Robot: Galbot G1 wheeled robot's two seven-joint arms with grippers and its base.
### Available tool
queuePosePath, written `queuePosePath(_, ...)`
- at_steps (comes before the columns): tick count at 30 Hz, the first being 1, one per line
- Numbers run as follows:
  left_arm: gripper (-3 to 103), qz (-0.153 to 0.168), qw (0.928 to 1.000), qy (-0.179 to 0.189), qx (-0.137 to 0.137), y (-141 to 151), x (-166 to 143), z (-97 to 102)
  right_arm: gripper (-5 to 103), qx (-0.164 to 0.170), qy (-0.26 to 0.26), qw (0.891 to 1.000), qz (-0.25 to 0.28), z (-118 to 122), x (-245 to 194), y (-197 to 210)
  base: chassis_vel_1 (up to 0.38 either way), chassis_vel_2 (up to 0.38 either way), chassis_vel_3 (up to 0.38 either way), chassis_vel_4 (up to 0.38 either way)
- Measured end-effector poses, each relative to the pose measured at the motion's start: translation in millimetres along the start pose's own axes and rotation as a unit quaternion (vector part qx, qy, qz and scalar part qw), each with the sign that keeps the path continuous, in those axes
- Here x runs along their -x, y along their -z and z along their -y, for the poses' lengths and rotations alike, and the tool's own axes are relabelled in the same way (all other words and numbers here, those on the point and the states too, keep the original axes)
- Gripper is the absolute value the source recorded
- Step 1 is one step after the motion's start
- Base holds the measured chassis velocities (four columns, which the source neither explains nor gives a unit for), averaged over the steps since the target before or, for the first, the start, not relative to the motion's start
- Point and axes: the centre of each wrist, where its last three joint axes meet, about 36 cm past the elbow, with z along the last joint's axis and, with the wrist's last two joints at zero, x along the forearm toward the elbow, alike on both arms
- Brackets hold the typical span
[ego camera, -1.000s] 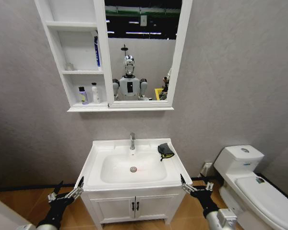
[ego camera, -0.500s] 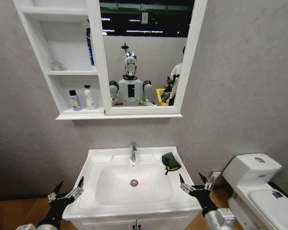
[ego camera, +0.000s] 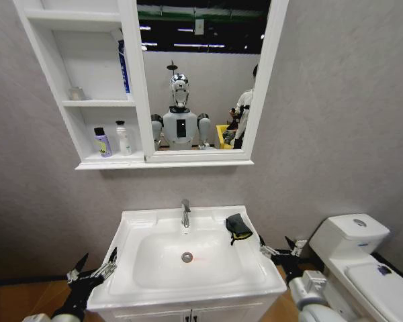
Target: Move facial cleanser and shampoo from washbasin to cabinet, then wipe washbasin with towel.
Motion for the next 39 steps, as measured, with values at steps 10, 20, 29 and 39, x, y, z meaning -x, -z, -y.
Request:
queuePosePath(10, 100, 0.0, 1.0, 0.0, 0.0, 0.0, 0.0, 0.0, 100, 0.002, 0.062, 0.996, -0.06, 19.0, 123.5, 14.6, 0.0, 0.0, 0.0, 0.0)
queuePosePath(20, 100, 0.0, 1.0, 0.0, 0.0, 0.0, 0.0, 0.0, 100, -0.008, 0.078, 0.986, -0.146, -4.8, 194.1, 17.6, 0.0, 0.0, 0.0, 0.0)
queuePosePath(29, 100, 0.0, 1.0, 0.0, 0.0, 0.0, 0.0, 0.0, 100, -0.005, 0.089, 0.98, -0.178, -37.1, 213.5, 12.6, 0.0, 0.0, 0.0, 0.0)
queuePosePath(39, 100, 0.0, 1.0, 0.0, 0.0, 0.0, 0.0, 0.0, 91, -0.008, 0.086, 0.978, -0.19, -30.6, 221.7, 15.6, 0.0, 0.0, 0.0, 0.0)
